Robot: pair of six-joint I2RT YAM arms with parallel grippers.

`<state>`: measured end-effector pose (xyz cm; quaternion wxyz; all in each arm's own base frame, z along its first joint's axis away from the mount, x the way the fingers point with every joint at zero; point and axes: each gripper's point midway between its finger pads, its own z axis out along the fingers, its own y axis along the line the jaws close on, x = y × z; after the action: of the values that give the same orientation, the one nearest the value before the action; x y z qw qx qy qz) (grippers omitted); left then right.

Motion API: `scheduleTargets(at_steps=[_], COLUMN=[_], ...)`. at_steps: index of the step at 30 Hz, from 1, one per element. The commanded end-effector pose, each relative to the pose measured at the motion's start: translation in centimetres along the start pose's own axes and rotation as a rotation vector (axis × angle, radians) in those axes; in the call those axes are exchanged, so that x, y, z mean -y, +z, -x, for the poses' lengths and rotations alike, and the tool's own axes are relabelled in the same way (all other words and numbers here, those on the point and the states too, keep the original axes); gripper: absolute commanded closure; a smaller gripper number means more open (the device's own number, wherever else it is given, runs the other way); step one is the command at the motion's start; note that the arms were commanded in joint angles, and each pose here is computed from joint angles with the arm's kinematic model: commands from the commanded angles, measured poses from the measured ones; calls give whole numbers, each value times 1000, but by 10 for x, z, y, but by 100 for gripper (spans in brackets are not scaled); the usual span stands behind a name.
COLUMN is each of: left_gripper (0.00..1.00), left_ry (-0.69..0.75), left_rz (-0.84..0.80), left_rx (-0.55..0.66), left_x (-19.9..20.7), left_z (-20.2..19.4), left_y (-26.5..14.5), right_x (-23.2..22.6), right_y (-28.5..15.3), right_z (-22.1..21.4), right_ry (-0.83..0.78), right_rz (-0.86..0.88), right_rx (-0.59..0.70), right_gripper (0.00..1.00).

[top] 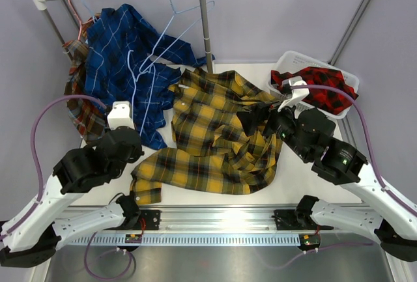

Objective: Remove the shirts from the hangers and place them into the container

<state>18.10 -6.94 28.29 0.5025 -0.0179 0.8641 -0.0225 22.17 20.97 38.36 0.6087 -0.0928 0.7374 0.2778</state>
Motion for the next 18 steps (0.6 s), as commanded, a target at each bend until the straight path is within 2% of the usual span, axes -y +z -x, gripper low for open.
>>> scheduleTargets(at_steps=[1,11,18], left_gripper=[100,100,100], left_ry=[-32,-2,-42], left_rz=[61,34,89], left_rx=[67,-95,-96], left_x=[-9,3,-12], left_z=[23,-12,-12], left_y=[-1,19,18], right_x=[2,7,8], right_y=[-6,-10,-8], right_z=[13,8,5], right_ry=[12,7,-2], right_rz=[-5,-14,-20], right_rx=[52,48,41], right_gripper=[0,0,0])
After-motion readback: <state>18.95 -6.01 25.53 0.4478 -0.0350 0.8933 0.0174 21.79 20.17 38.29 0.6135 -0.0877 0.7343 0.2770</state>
